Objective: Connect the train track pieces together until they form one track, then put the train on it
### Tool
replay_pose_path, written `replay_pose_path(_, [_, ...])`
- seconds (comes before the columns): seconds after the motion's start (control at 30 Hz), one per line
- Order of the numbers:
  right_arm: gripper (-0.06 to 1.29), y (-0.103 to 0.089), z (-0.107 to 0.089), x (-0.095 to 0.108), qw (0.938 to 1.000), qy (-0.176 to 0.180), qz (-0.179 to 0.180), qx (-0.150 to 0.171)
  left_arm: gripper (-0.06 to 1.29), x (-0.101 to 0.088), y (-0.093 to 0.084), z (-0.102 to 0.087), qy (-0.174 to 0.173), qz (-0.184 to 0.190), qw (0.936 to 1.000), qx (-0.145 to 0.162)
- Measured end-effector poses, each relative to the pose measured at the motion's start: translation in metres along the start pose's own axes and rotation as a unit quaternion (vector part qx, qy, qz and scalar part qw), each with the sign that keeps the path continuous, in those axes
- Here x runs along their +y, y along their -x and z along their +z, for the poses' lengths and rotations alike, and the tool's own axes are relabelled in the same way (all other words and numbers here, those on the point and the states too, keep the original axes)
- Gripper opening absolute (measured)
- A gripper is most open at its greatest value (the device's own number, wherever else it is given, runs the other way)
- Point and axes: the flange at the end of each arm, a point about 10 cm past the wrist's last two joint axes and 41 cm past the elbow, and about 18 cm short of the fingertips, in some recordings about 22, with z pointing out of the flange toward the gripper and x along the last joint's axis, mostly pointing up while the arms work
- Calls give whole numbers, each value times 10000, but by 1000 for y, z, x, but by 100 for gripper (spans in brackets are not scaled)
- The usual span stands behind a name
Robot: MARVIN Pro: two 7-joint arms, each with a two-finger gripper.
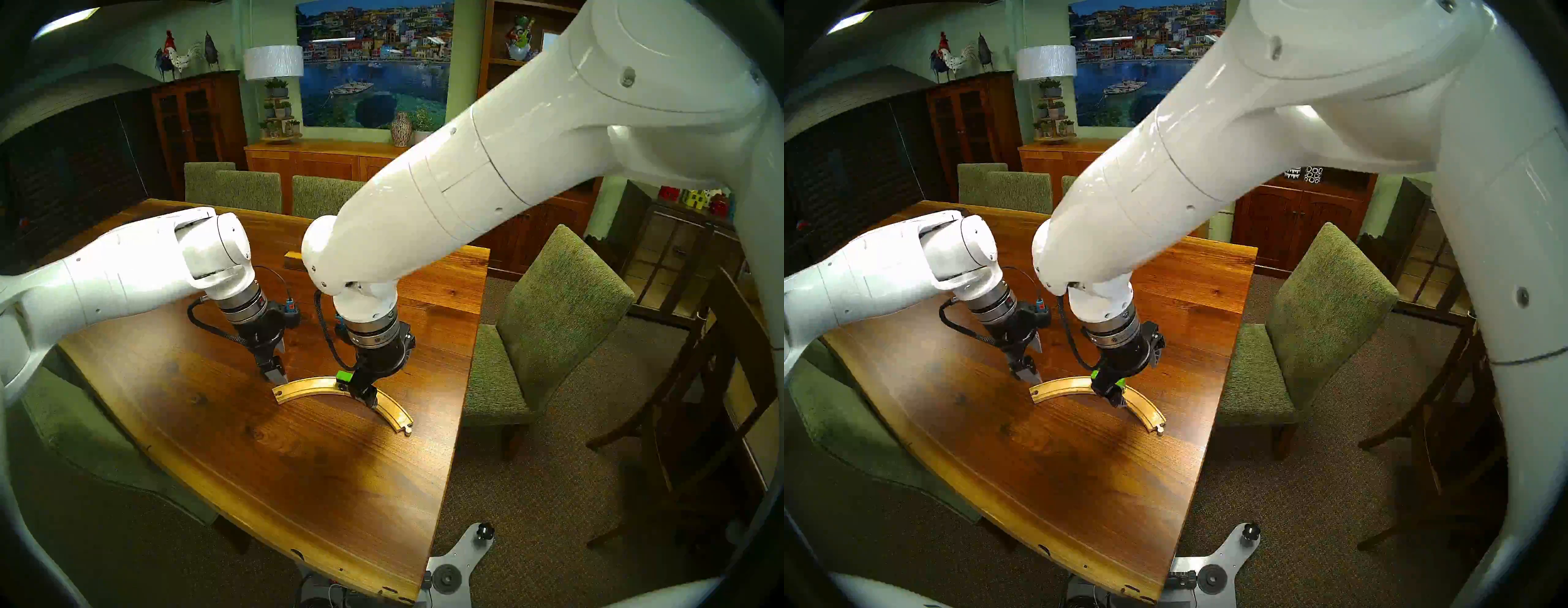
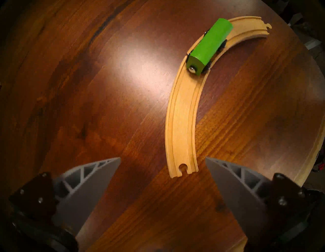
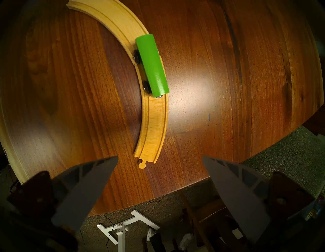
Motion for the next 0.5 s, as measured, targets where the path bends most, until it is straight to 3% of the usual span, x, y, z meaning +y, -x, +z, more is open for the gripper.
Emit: replay_pose_path(0.5, [123, 0, 0, 0, 10000, -1, 0, 0, 126, 8, 10, -6, 28, -61, 9999, 79])
